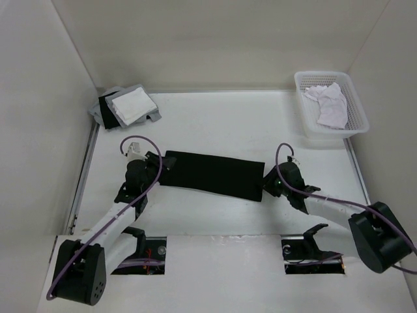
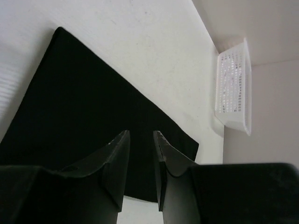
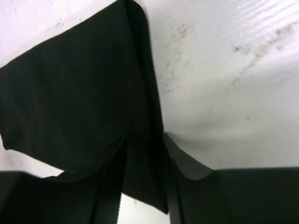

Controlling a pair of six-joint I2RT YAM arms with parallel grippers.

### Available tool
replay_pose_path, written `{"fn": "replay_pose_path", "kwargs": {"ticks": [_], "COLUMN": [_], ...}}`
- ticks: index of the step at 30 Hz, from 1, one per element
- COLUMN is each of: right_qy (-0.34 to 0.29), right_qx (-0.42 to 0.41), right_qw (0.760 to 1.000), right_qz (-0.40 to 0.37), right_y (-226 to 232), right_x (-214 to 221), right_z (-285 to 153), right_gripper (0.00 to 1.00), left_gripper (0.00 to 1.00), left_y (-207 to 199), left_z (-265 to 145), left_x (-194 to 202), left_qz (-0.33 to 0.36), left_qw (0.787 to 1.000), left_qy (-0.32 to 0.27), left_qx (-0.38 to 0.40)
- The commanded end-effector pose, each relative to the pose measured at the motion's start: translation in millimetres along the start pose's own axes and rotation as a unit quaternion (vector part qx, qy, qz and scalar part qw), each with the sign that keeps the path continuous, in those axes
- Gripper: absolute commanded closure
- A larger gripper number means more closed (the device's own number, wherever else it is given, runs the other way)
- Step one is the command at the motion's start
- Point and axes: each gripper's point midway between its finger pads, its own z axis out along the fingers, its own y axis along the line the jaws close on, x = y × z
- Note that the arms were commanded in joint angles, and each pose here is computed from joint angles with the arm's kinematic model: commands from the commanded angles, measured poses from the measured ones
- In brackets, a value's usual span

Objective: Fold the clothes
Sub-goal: Fold the tank top

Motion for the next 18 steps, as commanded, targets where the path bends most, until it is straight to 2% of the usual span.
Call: {"fn": "replay_pose_path", "kwargs": {"ticks": [1, 3, 5, 8, 9, 11, 18], "right_qy": [-0.003, 0.0, -0.021, -0.063, -0.105, -0.118, -0.176], "right_qx": [-0.057, -0.05, -0.044, -0.018, 0.016, 0.02, 0.029], "right_qw": [0.998, 0.998, 0.998, 0.997, 0.994, 0.993, 0.982], "right_qz": [0.018, 0.029, 0.038, 0.037, 0.015, 0.008, -0.06], "right_y": [34, 33, 31, 21, 9, 9, 52], "right_x": [-11, -11, -18, -33, -51, -57, -107], "right_z": [11, 17, 15, -5, -37, -49, -117], "right_gripper": [0.68, 0.9, 0.99, 1.0, 1.0, 1.0, 1.0], "left_gripper": [0.75, 0.76, 0.76, 0.76, 0.76, 0.76, 0.76], "left_y": [-34, -37, -39, -46, -59, -67, -97], "left_z": [7, 9, 10, 11, 13, 13, 8], "left_x": [-19, -12, -6, 4, 16, 23, 56], "left_qz": [0.022, 0.023, 0.026, 0.028, 0.032, 0.033, 0.044], "left_qw": [0.998, 0.998, 0.998, 0.997, 0.996, 0.995, 0.989], "left_qy": [-0.04, -0.031, -0.024, -0.01, 0.004, 0.014, 0.055], "left_qx": [0.047, 0.055, 0.059, 0.068, 0.083, 0.094, 0.13]}}
